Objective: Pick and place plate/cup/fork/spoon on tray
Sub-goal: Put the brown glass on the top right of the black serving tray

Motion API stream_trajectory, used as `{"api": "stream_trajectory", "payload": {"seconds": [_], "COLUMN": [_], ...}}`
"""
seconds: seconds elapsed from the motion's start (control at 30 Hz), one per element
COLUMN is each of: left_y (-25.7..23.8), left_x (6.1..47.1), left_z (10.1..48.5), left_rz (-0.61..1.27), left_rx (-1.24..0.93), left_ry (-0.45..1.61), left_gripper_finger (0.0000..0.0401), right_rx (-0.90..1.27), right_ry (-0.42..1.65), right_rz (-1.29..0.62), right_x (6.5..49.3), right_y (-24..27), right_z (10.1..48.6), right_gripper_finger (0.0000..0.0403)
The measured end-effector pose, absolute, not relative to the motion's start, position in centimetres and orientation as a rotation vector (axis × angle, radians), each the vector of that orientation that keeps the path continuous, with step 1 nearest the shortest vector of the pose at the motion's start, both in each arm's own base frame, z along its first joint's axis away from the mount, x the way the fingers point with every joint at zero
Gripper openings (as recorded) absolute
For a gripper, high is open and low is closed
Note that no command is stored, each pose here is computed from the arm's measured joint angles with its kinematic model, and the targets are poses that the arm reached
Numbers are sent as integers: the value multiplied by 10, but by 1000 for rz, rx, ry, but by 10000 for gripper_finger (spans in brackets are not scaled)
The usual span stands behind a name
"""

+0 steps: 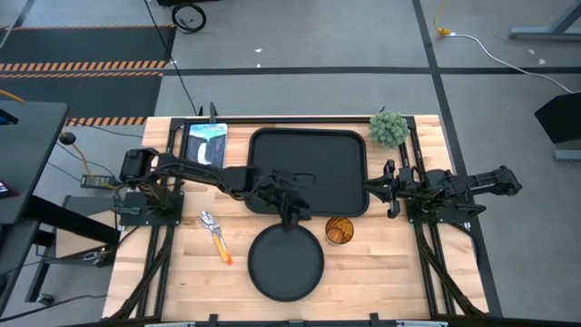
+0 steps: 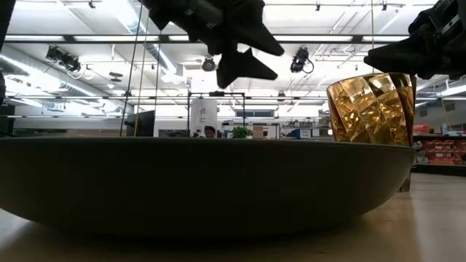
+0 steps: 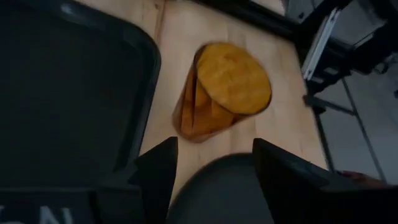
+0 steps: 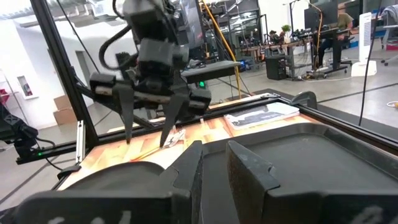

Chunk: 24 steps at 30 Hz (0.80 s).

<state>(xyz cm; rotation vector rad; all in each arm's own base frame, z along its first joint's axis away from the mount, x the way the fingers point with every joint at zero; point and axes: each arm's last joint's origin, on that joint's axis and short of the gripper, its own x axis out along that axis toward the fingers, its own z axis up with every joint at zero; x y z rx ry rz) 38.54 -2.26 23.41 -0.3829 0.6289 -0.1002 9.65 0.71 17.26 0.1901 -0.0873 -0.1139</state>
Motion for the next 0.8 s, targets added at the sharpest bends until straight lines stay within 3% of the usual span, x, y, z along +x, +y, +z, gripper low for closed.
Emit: {"api": "stream_trajectory", "payload": {"seconds": [0.37,0.6,0.8], "left_y": [-52,-61,-65], "left_x": [427,468,480], "left_z": [230,233,228], "left_rz": [-119,-22,57], "left_rx": [-405,-297,-209], "left_ry": [591,707,811], "left_gripper_finger": [199,199,199], "right_rx": [192,193,195], "right_ry": [-93,-99,-113], "right_rz": [-106,-105,-103], "right_x": [97,98,98], "right_y": [7,7,8], "right_z": [174,174,176], "right_gripper_finger": [78,78,78]}}
